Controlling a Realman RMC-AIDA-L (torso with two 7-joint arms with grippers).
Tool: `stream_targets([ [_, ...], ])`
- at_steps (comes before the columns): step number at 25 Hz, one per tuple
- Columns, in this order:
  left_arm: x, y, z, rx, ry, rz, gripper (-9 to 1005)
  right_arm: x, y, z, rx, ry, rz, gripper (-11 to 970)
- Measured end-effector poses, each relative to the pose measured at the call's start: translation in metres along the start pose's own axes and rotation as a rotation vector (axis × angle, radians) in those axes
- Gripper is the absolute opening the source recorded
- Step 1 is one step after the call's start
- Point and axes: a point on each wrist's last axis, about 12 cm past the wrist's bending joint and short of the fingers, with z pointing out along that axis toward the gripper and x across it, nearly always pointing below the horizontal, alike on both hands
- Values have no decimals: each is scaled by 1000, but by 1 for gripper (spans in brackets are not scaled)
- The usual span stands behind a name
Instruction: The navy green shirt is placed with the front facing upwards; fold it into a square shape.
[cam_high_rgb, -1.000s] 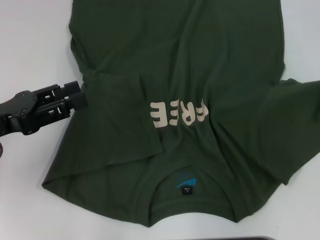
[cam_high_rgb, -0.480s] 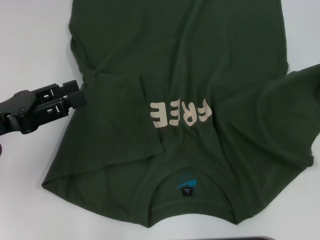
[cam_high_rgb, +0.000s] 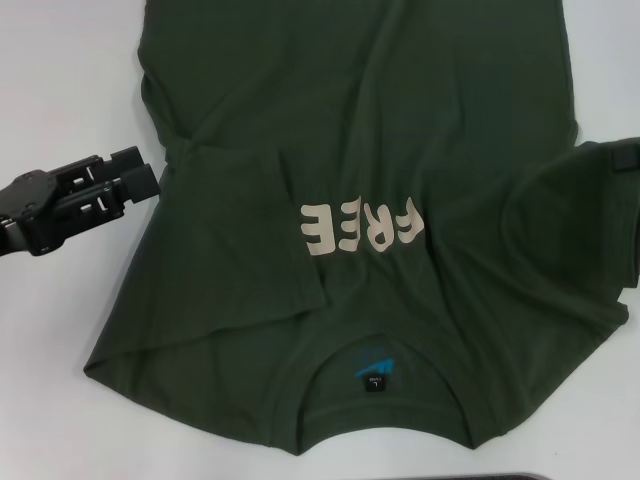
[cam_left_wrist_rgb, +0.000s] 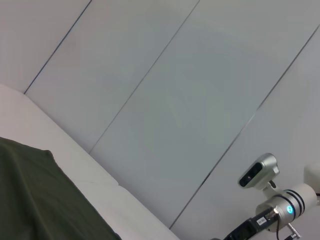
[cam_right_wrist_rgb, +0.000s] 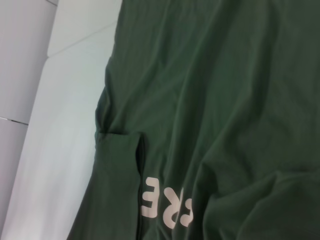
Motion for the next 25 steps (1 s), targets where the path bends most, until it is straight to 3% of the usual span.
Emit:
stream_targets([
  [16, 1, 0, 0, -1, -2, -1, 598, -2, -22, -27, 126, -119, 57, 16],
  [20, 1, 0, 1, -2, -3, -2, 598, -15, -15, -24, 106, -159, 27, 16],
  [25, 0, 0, 1, 0, -6, 1, 600, -32, 9, -11, 7, -144, -33, 16],
])
